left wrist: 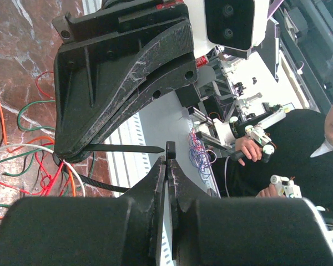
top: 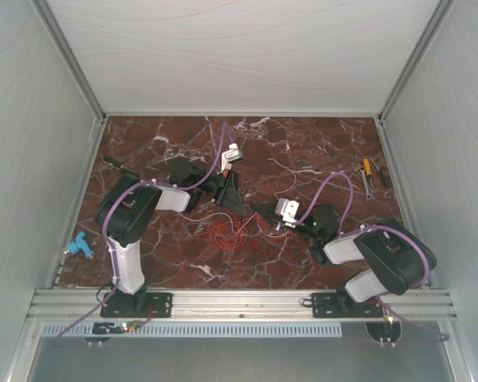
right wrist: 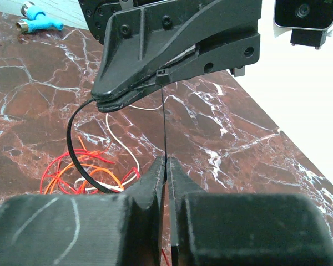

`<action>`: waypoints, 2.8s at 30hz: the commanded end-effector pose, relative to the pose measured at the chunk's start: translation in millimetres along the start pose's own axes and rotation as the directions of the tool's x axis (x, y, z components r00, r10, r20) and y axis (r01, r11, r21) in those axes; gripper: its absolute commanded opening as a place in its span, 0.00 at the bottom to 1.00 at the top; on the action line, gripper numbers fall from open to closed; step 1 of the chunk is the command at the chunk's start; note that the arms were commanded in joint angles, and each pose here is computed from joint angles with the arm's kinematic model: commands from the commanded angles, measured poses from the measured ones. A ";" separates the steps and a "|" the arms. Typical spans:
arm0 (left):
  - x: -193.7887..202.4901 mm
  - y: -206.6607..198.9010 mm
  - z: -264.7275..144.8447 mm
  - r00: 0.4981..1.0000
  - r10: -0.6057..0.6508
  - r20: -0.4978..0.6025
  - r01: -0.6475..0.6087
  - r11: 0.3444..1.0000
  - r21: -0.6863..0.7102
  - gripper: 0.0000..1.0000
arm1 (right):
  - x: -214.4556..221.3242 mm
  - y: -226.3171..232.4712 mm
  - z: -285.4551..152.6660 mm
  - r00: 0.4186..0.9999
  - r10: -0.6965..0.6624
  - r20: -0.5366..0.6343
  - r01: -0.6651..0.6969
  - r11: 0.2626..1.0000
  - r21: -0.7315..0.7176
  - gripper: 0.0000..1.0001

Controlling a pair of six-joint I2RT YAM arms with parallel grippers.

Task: Zip-tie the wires
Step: Tie the cable at the center of the board.

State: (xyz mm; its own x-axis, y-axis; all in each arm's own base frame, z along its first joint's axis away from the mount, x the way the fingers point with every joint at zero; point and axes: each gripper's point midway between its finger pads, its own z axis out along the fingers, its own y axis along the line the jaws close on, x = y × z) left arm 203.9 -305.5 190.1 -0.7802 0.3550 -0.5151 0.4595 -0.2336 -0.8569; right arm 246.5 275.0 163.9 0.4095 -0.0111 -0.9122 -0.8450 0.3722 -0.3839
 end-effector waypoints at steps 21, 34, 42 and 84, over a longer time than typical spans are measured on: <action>-2.9 -11.9 5.0 0.965 0.261 0.013 -0.261 0.965 0.019 0.00 | -56.8 -23.3 6.8 0.966 -0.181 0.184 0.170 0.983 0.074 0.00; -4.5 -14.9 5.1 0.963 0.268 0.014 -0.268 0.963 0.020 0.00 | -58.2 -29.5 6.1 0.965 -0.190 0.180 0.173 0.980 0.103 0.00; -5.1 -13.1 3.6 0.966 0.258 0.015 -0.258 0.966 0.016 0.00 | -64.0 -24.1 6.6 0.960 -0.193 0.201 0.181 0.981 0.074 0.00; -2.9 7.0 1.5 0.999 0.013 -0.038 -0.012 1.000 0.010 0.00 | -76.3 11.0 17.1 0.859 -0.471 0.201 0.484 0.875 -0.015 0.00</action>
State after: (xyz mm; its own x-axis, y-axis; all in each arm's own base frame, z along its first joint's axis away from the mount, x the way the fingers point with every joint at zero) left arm 203.3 -306.4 175.1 -0.8369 0.4443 -0.3196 0.2824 -0.1496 -0.9475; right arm 229.0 290.1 205.2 0.7035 -0.0452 -0.7093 -0.6626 0.3191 -0.6776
